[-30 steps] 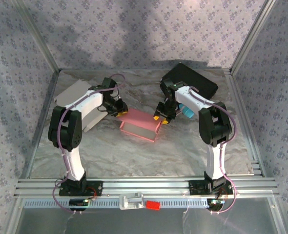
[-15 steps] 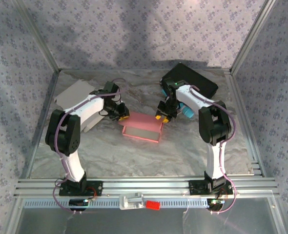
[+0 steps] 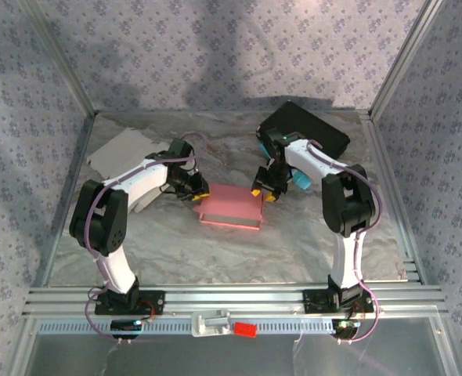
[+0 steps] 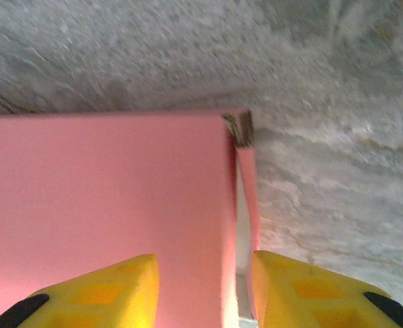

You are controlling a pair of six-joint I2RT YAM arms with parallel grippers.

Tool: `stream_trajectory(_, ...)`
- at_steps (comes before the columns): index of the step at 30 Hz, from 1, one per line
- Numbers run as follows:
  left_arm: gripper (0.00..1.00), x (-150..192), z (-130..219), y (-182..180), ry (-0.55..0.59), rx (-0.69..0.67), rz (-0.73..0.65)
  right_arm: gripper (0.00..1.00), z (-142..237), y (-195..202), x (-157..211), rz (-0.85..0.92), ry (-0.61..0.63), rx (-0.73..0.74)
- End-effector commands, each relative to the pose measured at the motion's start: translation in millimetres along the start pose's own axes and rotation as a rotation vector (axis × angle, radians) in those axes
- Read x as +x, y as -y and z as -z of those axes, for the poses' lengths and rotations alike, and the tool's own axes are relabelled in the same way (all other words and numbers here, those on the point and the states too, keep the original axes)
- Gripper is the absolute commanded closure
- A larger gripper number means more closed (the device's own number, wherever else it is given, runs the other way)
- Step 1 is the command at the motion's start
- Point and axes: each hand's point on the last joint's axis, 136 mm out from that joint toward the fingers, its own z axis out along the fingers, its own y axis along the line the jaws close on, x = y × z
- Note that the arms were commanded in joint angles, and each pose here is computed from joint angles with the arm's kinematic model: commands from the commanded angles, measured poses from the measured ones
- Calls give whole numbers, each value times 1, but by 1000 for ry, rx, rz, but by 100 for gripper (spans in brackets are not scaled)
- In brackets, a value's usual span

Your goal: Fold the paper box

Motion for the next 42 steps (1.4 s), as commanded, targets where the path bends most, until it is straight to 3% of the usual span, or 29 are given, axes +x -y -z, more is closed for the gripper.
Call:
stream_trajectory(1, 78, 5, 6, 4, 7, 4, -11, 56, 9, 9, 9, 28, 16, 12)
stream_trajectory(10, 71, 11, 3, -5, -10, -34, -12, 47, -5, 12, 21, 71, 18, -5)
stream_trajectory(22, 71, 20, -6, -15, -28, -55, -5, 55, -26, 11, 17, 61, 22, -56)
stream_trajectory(27, 58, 14, 14, -11, 27, -80, -44, 59, -28, 15, 18, 59, 21, -49)
stream_trajectory(30, 56, 7, 24, -5, 59, -67, -68, 59, -28, 16, 19, 58, 20, -50)
stream_trajectory(42, 65, 16, -9, -17, -18, -22, -69, 62, -29, 12, 19, 61, 12, -72)
